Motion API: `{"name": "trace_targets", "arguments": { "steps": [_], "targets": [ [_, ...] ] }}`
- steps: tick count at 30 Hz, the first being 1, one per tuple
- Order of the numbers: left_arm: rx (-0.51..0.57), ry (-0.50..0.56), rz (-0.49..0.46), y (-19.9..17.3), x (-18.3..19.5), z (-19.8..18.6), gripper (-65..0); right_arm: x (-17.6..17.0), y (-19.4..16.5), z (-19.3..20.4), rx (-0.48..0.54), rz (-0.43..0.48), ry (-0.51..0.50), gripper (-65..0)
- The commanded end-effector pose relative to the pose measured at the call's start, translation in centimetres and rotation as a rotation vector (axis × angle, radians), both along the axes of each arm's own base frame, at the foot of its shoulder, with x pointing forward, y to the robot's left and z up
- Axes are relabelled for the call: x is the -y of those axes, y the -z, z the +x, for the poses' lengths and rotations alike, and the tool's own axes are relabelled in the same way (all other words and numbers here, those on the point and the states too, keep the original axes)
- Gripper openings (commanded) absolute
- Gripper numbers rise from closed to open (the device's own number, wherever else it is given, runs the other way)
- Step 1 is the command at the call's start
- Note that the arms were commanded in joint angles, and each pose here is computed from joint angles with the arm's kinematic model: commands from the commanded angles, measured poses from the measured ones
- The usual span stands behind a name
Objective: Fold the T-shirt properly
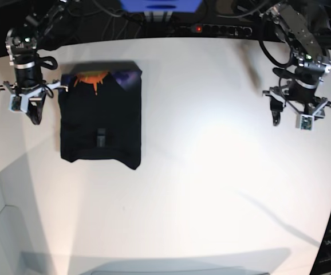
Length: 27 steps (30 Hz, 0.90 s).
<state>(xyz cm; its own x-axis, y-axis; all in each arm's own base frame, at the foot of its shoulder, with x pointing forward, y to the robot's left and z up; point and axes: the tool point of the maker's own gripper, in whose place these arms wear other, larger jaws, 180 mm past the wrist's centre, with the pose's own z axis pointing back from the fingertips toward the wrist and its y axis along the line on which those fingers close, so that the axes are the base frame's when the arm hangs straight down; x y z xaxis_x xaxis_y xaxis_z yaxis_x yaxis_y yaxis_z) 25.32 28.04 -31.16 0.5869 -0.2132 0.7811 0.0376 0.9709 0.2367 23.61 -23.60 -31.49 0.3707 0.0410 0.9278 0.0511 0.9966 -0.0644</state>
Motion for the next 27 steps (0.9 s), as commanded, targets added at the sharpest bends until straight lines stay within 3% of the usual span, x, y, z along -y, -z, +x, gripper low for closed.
{"name": "trace_targets", "arguments": {
  "steps": [1,7,13,22,27],
  "targets": [
    [0.046,0.005,0.013,-1.4,-0.1,0.2,-22.3,-0.8,-1.1,-0.3,0.04,0.013,-0.023,-65.0],
    [0.004,-0.007,0.019,-0.4,-0.5,-1.3,-22.3,-4.9,1.6,-2.2,-0.023,0.155,-0.111,-65.0],
    [-0.022,-0.036,0.02,0.2,-1.2,-2.7,-22.3,-5.6,6.1,-3.3,-0.109,0.251,-0.09,-65.0],
    [-0.04,-0.077,0.033,0.3,-2.6,-4.0,-22.3,-5.4,7.3,-3.5,-0.035,0.314,-0.05,-65.0],
    [-0.041,-0.08,0.034,0.3,-2.7,-4.1,-22.3,-4.8,3.6,-2.9,0.06,0.282,-0.059,-65.0]
  ]
}}
